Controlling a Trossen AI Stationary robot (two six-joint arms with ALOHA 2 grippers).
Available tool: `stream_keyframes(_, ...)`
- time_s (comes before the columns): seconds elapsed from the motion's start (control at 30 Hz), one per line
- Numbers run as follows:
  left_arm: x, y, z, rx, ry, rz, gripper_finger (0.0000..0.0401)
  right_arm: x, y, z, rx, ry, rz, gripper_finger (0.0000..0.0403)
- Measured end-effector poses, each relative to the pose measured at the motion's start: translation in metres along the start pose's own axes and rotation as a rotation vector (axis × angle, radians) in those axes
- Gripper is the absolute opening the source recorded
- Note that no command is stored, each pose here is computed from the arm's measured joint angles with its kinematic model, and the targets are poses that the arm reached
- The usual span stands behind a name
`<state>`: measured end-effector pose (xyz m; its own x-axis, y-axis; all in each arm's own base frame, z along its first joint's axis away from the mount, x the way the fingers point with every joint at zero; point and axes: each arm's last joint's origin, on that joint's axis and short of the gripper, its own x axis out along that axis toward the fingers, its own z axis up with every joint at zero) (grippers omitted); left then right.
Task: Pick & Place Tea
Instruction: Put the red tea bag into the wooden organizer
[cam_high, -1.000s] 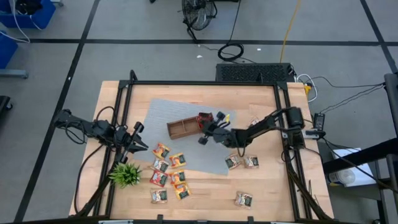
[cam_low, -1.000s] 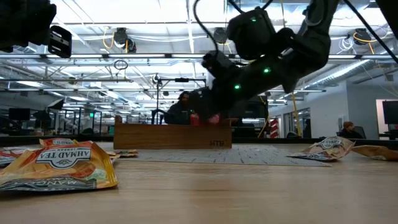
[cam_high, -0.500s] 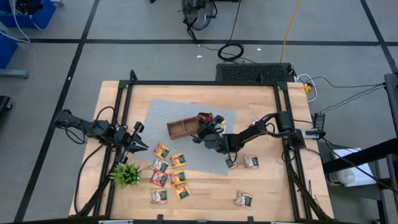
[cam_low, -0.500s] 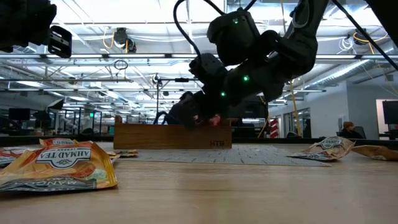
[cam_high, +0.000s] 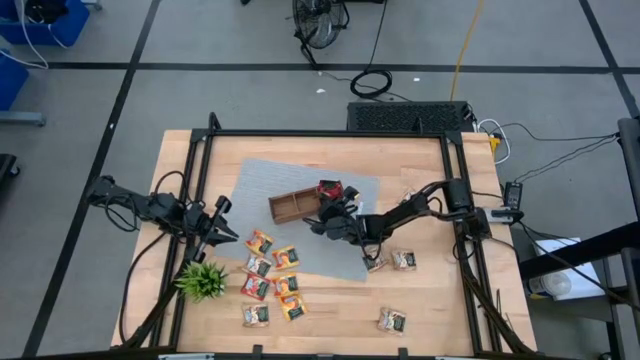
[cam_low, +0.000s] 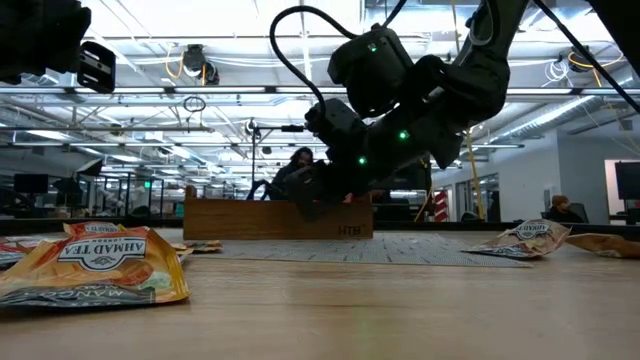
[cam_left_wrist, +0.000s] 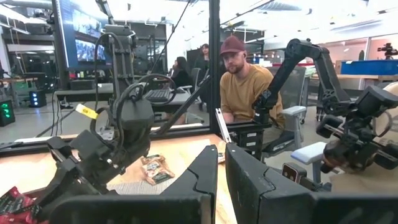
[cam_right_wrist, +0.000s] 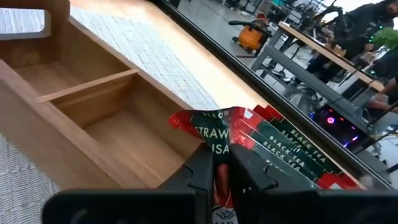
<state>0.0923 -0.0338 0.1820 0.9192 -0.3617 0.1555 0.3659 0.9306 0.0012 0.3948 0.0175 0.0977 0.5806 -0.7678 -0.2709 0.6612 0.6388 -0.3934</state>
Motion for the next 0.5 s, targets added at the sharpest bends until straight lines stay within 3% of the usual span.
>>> stream_keyframes(0.27,0.0,0.0,0.0,0.0,0.0,0.0,0.0035,-0.006,0.002,0.004,-0.033,-0.009,0.014,0.0115)
stream_keyframes(0.5,0.0,0.0,0.0,0.0,0.0,0.0,0.0035,-0.015,0.003,0.011,-0.078,-0.03,0.03,0.0148)
